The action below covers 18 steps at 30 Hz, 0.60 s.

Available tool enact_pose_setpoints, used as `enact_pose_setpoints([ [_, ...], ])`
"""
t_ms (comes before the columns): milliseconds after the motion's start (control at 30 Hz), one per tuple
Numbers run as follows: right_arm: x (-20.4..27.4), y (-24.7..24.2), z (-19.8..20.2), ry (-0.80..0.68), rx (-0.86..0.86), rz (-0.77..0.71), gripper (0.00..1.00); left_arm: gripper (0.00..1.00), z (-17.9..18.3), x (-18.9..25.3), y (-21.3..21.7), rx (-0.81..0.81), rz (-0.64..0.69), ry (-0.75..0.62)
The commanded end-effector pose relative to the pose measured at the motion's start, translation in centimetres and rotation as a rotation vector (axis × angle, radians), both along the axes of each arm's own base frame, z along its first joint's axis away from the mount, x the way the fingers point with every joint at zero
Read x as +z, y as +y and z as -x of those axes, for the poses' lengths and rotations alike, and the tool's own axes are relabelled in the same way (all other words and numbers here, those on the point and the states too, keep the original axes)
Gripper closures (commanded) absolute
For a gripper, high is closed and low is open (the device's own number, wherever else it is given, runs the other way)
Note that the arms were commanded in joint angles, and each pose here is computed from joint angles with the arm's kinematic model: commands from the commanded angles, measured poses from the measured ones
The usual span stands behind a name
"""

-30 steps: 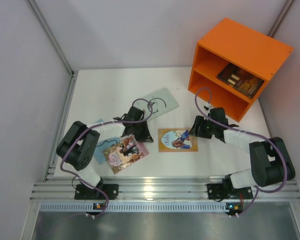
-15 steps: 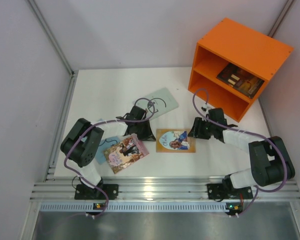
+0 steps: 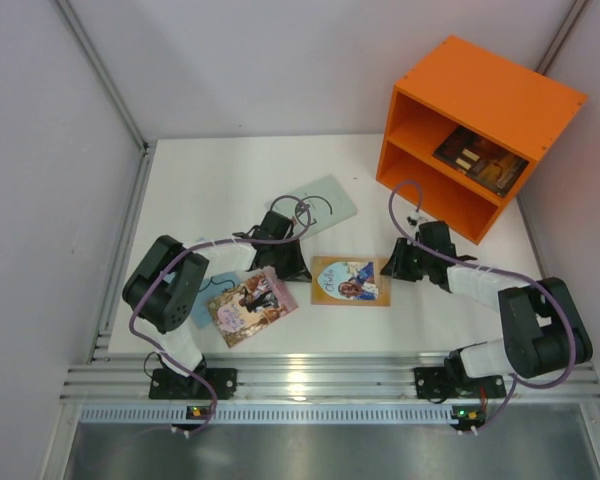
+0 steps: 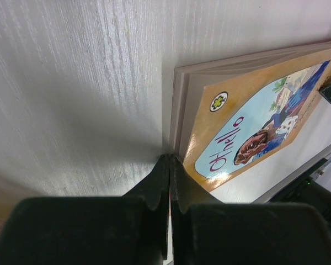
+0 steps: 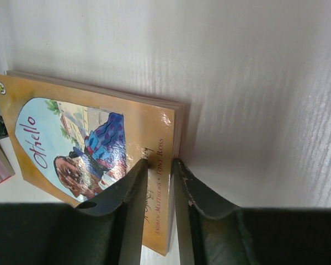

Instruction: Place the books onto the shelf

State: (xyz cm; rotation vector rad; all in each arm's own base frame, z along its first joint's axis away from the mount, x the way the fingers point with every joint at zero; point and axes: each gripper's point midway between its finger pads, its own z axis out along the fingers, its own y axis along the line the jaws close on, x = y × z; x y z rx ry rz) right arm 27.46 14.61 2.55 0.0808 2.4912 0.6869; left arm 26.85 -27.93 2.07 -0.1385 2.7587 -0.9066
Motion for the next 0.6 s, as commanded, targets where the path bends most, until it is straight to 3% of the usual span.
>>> enact_pose_setpoints([
  [0,1.7,1.7,-1.2,-0.063,0.023,-0.075,0.76,1.00,-1.0,0.3,-1.1,-0.019,0.016,-0.054],
  [133,1.9,2.3,-1.0,-0.054,0.046,-0.106,1.00,1.00,-1.3,0.9,-0.9,-0.004,0.008,-0.067],
  [567,8.2,2.4,-0.8,-0.160,-0.039,-0.248,1.00,0.94,-6.1,7.3,1.9,0.088,-0.112,-0.191],
])
